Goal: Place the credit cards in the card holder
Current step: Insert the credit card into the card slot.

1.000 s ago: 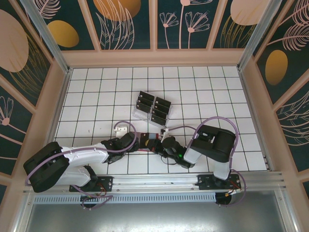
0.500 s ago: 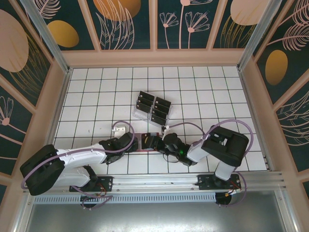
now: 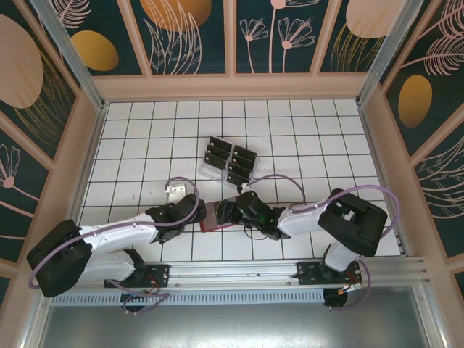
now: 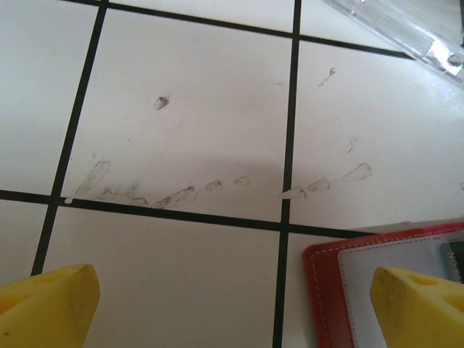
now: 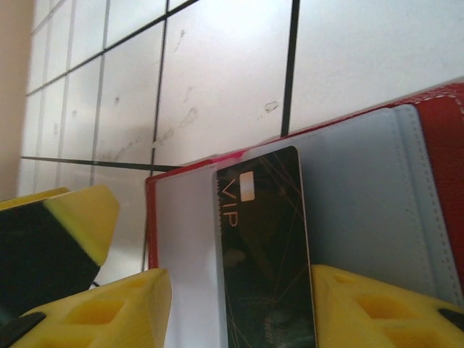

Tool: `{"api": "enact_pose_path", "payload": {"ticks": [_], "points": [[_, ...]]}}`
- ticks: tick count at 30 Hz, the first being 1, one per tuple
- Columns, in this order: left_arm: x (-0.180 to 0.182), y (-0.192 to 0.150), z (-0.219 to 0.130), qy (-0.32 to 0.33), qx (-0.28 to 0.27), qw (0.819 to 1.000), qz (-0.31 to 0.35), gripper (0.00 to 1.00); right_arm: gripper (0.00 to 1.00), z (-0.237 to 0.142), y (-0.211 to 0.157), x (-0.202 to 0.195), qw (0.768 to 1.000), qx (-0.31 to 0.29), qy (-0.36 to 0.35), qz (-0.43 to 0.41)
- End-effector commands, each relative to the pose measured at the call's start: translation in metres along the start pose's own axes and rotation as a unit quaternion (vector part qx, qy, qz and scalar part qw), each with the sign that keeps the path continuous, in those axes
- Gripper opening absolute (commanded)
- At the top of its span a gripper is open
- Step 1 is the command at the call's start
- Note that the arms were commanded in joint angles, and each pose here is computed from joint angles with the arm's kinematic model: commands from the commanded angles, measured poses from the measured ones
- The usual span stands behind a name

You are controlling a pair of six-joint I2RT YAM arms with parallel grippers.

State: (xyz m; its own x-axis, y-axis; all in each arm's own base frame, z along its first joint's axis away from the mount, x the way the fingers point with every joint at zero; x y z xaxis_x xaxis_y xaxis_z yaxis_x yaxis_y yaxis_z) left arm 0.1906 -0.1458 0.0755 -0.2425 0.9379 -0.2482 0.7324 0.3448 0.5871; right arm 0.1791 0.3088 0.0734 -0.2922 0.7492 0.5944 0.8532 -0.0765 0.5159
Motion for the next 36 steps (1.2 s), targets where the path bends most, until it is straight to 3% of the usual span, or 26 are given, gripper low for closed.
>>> {"api": "enact_pose_path", "payload": {"ticks": [1, 16, 27, 36], "points": [[0.016, -0.009, 0.004, 0.02, 0.011, 1.0, -0.007, 0.95, 0.53, 0.0, 0.0, -0.019, 0.995, 0.018, -0.081, -0.047], [0.021, -0.026, 0.019, 0.031, 0.036, 0.999, 0.003, 0.93, 0.52, 0.013, -0.009, -0.012, 0.996, 0.037, -0.065, -0.056], [0.009, -0.015, 0.023, 0.031, 0.011, 0.999, 0.011, 0.93, 0.52, 0.02, -0.017, 0.005, 0.997, 0.043, -0.042, -0.053], [-0.001, 0.009, 0.032, 0.034, -0.009, 0.999, 0.015, 0.94, 0.56, -0.001, -0.003, -0.005, 0.995, 0.011, -0.082, -0.057]]}}
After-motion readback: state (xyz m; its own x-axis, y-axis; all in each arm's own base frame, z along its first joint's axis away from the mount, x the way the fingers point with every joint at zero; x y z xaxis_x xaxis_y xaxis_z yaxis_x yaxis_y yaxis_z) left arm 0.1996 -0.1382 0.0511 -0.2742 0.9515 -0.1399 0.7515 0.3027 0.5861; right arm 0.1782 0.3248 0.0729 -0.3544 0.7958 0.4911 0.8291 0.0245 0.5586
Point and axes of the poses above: each hand's point on the last joint's axis, 136 mm out from that joint toward the fingers, its own z axis out along the fingers, its own x axis along the line the jaws close on, y = z × x, the point moved 5 cm from there along -z, back along the fingers, and after that the axes turned 9 degrees about -z, right-handed, at the moved point
